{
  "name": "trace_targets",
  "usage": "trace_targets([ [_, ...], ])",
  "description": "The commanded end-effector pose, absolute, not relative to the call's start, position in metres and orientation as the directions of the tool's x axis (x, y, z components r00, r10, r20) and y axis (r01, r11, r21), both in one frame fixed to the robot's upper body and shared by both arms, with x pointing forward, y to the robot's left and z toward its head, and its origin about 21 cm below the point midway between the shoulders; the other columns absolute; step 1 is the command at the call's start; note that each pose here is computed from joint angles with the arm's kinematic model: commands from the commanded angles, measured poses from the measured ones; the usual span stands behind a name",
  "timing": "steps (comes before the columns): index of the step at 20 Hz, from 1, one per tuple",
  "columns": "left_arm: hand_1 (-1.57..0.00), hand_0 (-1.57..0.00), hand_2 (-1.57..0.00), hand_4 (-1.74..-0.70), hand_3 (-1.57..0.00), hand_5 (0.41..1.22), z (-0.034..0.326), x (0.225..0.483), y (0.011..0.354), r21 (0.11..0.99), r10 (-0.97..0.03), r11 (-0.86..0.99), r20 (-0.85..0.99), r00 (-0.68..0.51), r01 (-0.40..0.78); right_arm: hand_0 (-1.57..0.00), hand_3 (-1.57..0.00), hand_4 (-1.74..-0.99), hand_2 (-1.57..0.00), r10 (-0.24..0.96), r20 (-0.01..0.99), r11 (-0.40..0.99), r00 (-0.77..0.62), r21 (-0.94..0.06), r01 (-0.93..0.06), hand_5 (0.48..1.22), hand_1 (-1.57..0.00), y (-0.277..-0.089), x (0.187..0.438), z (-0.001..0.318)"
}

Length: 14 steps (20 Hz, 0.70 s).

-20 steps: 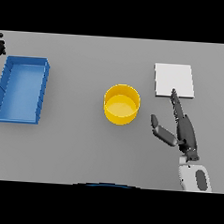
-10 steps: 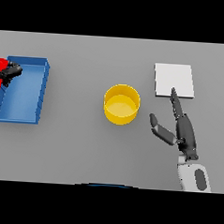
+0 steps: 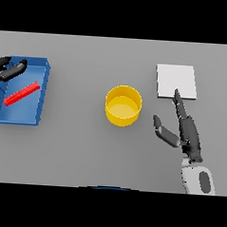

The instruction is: Pick up the red beaker and tilt it to pour out 1 green nut into yellow bowl. Pick up the yellow bowl and place it on the metallic measuring scale.

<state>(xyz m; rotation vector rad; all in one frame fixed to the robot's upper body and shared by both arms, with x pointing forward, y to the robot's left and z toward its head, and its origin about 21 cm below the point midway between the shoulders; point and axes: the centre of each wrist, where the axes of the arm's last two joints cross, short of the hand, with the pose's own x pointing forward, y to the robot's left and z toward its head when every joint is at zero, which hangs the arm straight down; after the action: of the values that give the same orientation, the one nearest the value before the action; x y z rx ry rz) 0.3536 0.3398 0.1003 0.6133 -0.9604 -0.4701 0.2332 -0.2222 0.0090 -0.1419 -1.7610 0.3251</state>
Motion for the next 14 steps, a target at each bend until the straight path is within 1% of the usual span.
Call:
trace_targets([
  [1,-0.15,-0.17,-0.14,-0.72,-0.12,0.647,0.097,0.354,0.34,0.669,-0.614,0.739,0.616,0.493,0.083,0.0,0.0,-1.164,0.0,0.274,0.937,0.952,-0.216,-0.297,-0.081,0.688,0.0,-0.222,0.233,0.009],
  [3,-0.09,-0.11,-0.09,-0.71,-0.08,0.647,0.099,0.357,0.332,0.681,-0.619,0.729,0.617,0.486,0.064,0.0,0.0,-1.176,0.0,0.276,0.936,0.952,-0.218,-0.298,-0.076,0.688,0.0,-0.223,0.231,0.008],
  [4,-0.07,-0.09,-0.07,-0.7,-0.06,0.653,0.101,0.356,0.334,0.687,-0.62,0.726,0.622,0.478,0.047,0.0,0.0,-1.178,0.0,0.284,0.935,0.95,-0.213,-0.304,-0.071,0.679,0.0,-0.22,0.233,0.009],
  [5,-0.06,-0.07,-0.06,-0.71,-0.05,0.658,0.099,0.355,0.337,0.682,-0.611,0.731,0.638,0.469,0.026,0.0,0.0,-1.175,0.0,0.305,0.93,0.943,-0.203,-0.324,-0.07,0.672,0.0,-0.215,0.233,0.013],
  [6,-0.05,-0.05,-0.05,-0.71,-0.04,0.663,0.099,0.355,0.336,0.674,-0.61,0.738,0.66,0.437,0.012,0.0,0.0,-1.163,0.0,0.344,0.916,0.928,-0.205,-0.366,-0.077,0.677,0.0,-0.214,0.234,0.015],
  [8,-0.03,-0.03,-0.03,-0.71,-0.02,0.679,0.097,0.353,0.336,0.67,-0.611,0.742,0.677,0.41,0.0,0.0,0.0,-1.132,0.0,0.375,0.894,0.9,-0.244,-0.414,-0.135,0.703,0.0,-0.215,0.235,0.017],
  [9,-0.02,-0.03,-0.02,-0.71,-0.02,0.685,0.097,0.352,0.334,0.669,-0.607,0.744,0.68,0.411,-0.007,0.0,0.0,-1.137,0.0,0.397,0.878,0.876,-0.269,-0.449,-0.173,0.717,0.0,-0.215,0.236,0.019],
  [11,-0.01,-0.02,-0.01,-0.71,-0.01,0.683,0.104,0.355,0.337,0.672,-0.608,0.74,0.679,0.411,-0.017,0.0,0.0,-1.172,0.0,0.486,0.812,0.786,-0.322,-0.568,-0.245,0.728,0.0,-0.217,0.25,0.034],
  [12,-0.01,-0.01,-0.01,-0.72,-0.01,0.676,0.106,0.355,0.336,0.662,-0.602,0.749,0.691,0.399,-0.016,0.0,0.0,-1.19,0.0,0.557,0.759,0.715,-0.337,-0.644,-0.27,0.716,0.0,-0.216,0.256,0.04],
  [14,-0.01,-0.01,-0.01,-0.72,-0.01,0.667,0.098,0.354,0.333,0.648,-0.597,0.762,0.703,0.387,-0.002,0.0,0.0,-1.216,0.0,0.667,0.625,0.549,-0.407,-0.78,-0.299,0.704,0.0,-0.211,0.269,0.05],
])
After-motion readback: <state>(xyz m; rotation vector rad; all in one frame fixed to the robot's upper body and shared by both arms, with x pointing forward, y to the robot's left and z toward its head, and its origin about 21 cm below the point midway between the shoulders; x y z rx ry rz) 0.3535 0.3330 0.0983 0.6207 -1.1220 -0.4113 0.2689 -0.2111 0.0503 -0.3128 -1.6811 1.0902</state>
